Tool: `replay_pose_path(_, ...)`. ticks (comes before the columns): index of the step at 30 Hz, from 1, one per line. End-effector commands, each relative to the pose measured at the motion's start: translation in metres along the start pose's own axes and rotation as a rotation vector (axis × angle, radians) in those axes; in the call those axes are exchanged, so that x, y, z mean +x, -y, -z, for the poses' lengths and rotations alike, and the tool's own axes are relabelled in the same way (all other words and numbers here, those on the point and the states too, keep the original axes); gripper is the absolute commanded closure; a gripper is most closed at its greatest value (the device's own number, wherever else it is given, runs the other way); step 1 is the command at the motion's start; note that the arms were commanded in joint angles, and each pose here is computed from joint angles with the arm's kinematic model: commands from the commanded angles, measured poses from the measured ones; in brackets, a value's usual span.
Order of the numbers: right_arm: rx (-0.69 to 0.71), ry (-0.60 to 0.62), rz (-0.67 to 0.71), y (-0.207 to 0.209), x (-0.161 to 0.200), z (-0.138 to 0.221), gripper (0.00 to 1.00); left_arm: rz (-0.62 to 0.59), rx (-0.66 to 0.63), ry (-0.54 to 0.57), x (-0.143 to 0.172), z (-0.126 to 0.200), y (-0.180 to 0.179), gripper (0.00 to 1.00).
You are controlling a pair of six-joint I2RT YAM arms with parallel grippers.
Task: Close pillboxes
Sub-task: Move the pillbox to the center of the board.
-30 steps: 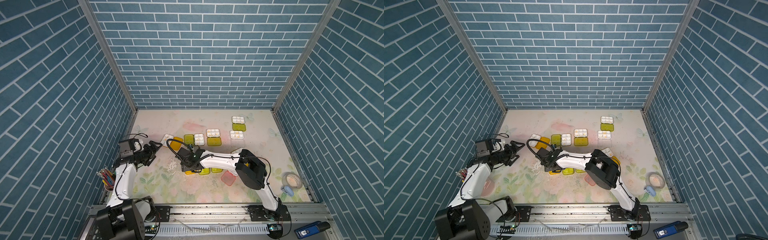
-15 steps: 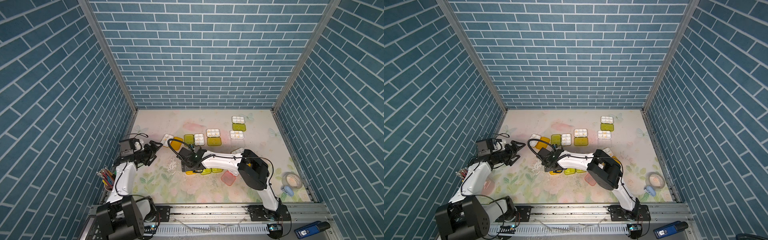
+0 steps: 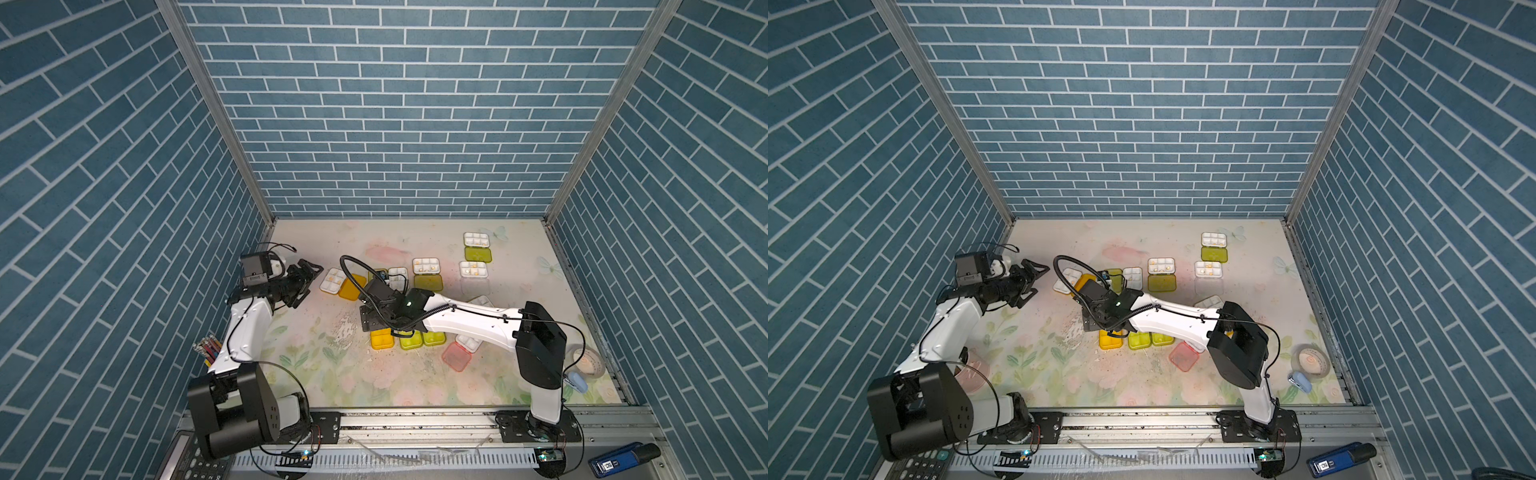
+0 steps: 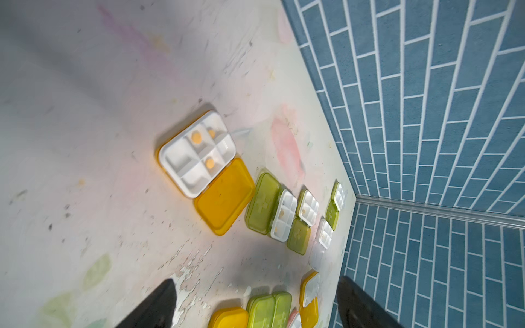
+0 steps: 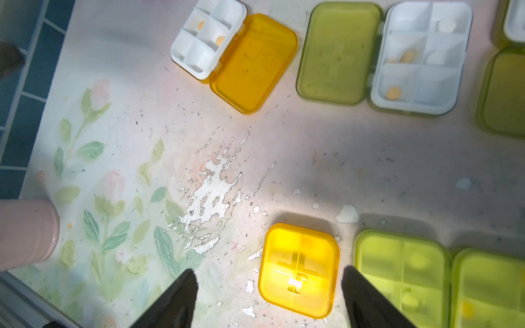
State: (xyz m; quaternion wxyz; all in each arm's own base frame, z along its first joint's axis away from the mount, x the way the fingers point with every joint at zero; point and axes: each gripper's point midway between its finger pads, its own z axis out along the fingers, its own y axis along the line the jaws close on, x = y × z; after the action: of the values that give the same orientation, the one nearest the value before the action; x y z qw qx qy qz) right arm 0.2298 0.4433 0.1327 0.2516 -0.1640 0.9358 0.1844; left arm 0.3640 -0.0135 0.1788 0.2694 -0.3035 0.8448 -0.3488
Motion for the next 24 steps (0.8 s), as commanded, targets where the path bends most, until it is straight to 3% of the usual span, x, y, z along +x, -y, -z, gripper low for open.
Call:
replay_pose_path(1,-0.035,0.056,0.060,0.007,-0.025,0.019,0.19,-0.065,-0.083,-0.003,-0.016,-0.017,0.005,0.12)
replay_pose_path(9,-0.025,0.025,0.018,0.060,-0.038,0.020,0.19,-0.144,-0.159,-0.093,-0.055,-0.084,0.021,0.20)
replay_pose_path(13,-0.029,0.019,-0.017,0.084,-0.038,0.014,0.19,-0.250,-0.216,-0.136,-0.065,-0.113,0.027,0.21)
replay_pose_path(19,-0.025,0.006,-0.036,0.100,-0.037,0.002,0.19,-0.259,-0.241,-0.203,-0.056,-0.165,0.015,0.22)
replay_pose_path(24,-0.054,-0.002,-0.054,0.099,-0.032,-0.004,0.20,-0.306,-0.260,-0.263,-0.048,-0.187,0.006,0.22)
